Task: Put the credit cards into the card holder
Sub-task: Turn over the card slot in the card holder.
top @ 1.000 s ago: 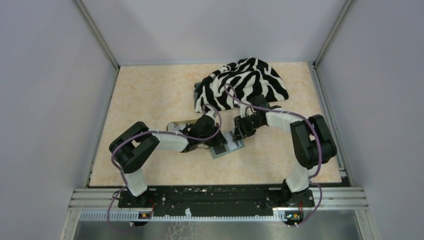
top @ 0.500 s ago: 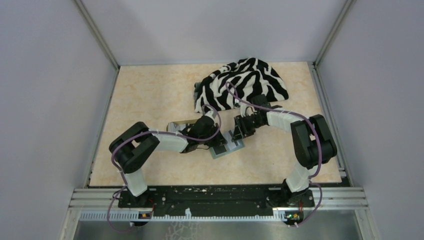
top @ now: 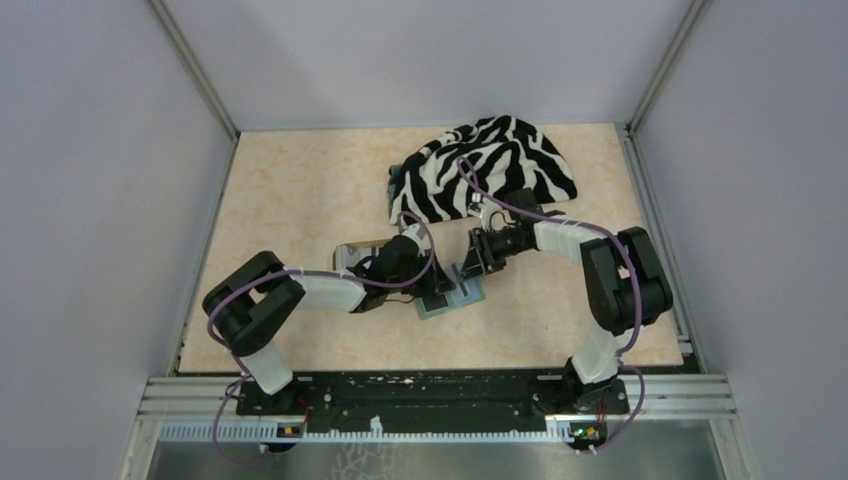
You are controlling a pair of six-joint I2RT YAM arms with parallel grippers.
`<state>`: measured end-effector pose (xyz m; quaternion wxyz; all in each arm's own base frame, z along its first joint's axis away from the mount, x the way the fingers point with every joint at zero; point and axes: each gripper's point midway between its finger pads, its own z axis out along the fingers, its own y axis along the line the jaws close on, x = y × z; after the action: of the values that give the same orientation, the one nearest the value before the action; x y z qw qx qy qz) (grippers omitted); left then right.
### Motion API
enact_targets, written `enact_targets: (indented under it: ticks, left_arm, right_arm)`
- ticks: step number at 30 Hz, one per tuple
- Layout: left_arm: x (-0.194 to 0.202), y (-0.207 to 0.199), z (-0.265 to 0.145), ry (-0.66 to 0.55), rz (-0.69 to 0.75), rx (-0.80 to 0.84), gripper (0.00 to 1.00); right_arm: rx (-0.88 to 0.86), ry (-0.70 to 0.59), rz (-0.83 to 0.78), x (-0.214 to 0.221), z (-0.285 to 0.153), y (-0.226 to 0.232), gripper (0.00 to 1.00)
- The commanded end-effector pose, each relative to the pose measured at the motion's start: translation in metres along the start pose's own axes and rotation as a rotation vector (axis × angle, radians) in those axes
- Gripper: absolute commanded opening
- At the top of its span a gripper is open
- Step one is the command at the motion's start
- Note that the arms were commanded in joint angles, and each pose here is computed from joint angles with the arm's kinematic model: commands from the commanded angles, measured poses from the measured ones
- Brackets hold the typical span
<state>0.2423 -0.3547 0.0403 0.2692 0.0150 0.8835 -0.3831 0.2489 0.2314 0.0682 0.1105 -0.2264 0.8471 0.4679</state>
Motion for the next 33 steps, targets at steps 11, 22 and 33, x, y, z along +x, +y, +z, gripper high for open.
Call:
enact_targets:
  ticks: [11, 22, 33]
  left_arm:
    - [-0.019, -0.011, -0.047, -0.118, -0.002, 0.029, 0.52]
    - [-0.035, 0.025, -0.109, -0.299, 0.017, -0.115, 0.52]
    - [-0.04, 0.03, -0.139, -0.389, 0.093, -0.084, 0.55]
  right_arm:
    - [-0.236, -0.018, 0.081, 0.0, 0.011, 0.025, 0.38]
    - [-0.248, 0.085, -0.024, 0.019, 0.048, 0.048, 0.39]
    - [-0.139, 0.104, -0.257, 0.005, 0.034, 0.048, 0.39]
